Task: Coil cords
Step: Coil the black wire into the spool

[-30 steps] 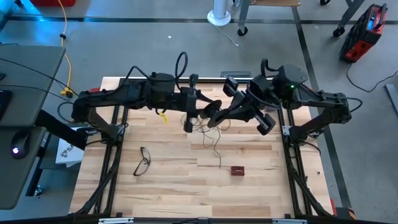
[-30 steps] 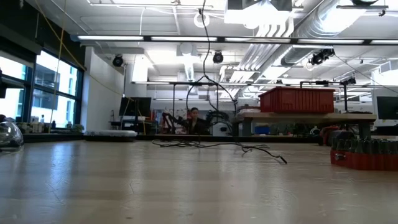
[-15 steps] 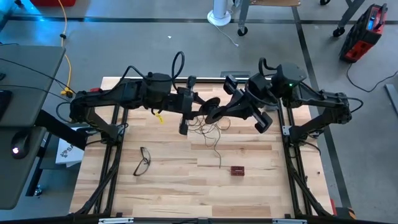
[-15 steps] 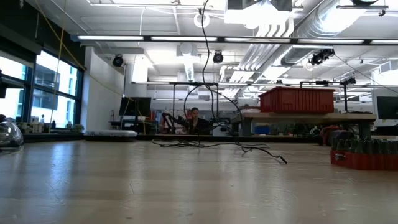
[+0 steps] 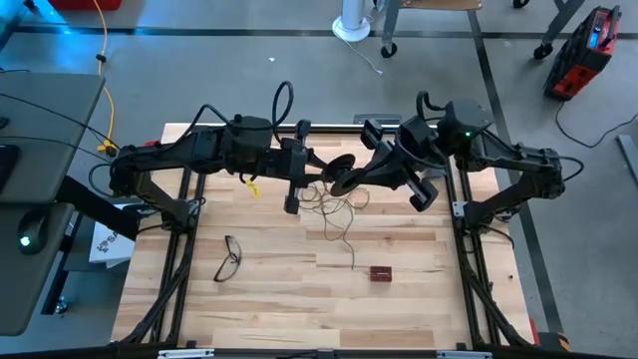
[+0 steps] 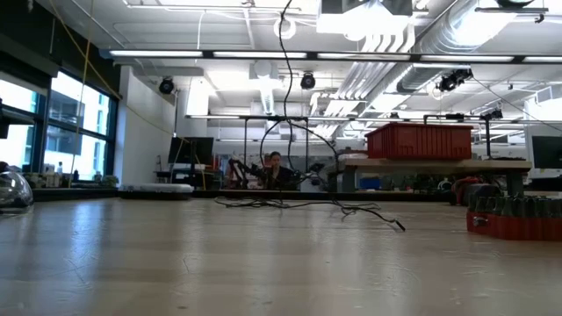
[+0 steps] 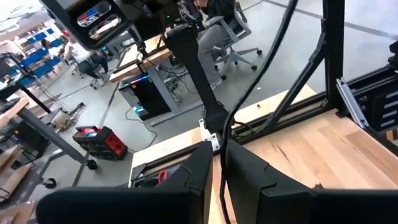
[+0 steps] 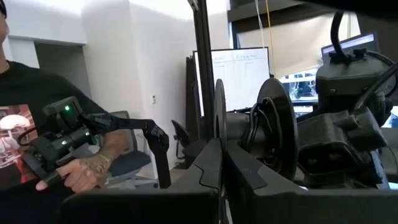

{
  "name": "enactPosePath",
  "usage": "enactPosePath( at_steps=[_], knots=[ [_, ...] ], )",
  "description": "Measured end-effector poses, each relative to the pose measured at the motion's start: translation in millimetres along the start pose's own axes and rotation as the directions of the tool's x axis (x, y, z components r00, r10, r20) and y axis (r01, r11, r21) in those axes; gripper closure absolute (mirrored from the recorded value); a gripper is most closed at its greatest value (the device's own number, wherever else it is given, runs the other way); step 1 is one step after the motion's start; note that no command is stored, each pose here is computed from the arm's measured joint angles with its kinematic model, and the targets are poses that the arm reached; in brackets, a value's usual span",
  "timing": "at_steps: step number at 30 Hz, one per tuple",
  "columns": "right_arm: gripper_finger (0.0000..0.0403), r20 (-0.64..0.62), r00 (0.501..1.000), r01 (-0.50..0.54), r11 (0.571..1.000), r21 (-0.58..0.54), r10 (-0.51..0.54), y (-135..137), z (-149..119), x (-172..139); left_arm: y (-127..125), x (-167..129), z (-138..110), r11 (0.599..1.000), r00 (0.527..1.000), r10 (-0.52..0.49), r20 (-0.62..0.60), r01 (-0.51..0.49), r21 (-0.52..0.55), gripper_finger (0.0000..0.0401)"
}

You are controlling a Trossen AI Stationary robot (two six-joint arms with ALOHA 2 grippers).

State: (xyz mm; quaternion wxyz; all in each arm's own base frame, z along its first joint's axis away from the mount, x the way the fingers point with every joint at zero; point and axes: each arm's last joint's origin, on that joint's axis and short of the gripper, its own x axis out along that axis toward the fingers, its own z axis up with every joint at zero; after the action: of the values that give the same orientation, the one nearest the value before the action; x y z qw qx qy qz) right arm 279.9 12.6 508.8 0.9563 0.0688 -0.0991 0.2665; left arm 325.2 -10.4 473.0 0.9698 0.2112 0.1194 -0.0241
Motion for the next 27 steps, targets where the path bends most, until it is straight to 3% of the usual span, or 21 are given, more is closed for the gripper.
enactPosePath(
  at_steps=[6,19,27],
  knots=[
    [0.0403,0.028,1.000,-0.007,1.000,-0.006,0.007,-1.2,1.1,2.5,2.2,1.9,1.0,1.000,1.000,-0.010,0.030,0.009,0.024,0.0396],
    [0.0403,0.002,0.998,0.060,0.998,-0.035,-0.060,-9.6,-8.9,9.9,4.5,4.6,8.3,0.994,0.981,-0.109,0.161,0.108,0.016,0.0400],
    [0.0403,0.017,0.994,0.112,0.993,-0.038,-0.111,-12.9,-8.3,9.3,4.5,7.0,13.9,0.995,0.974,-0.103,0.202,0.098,0.036,0.0400]
  ],
)
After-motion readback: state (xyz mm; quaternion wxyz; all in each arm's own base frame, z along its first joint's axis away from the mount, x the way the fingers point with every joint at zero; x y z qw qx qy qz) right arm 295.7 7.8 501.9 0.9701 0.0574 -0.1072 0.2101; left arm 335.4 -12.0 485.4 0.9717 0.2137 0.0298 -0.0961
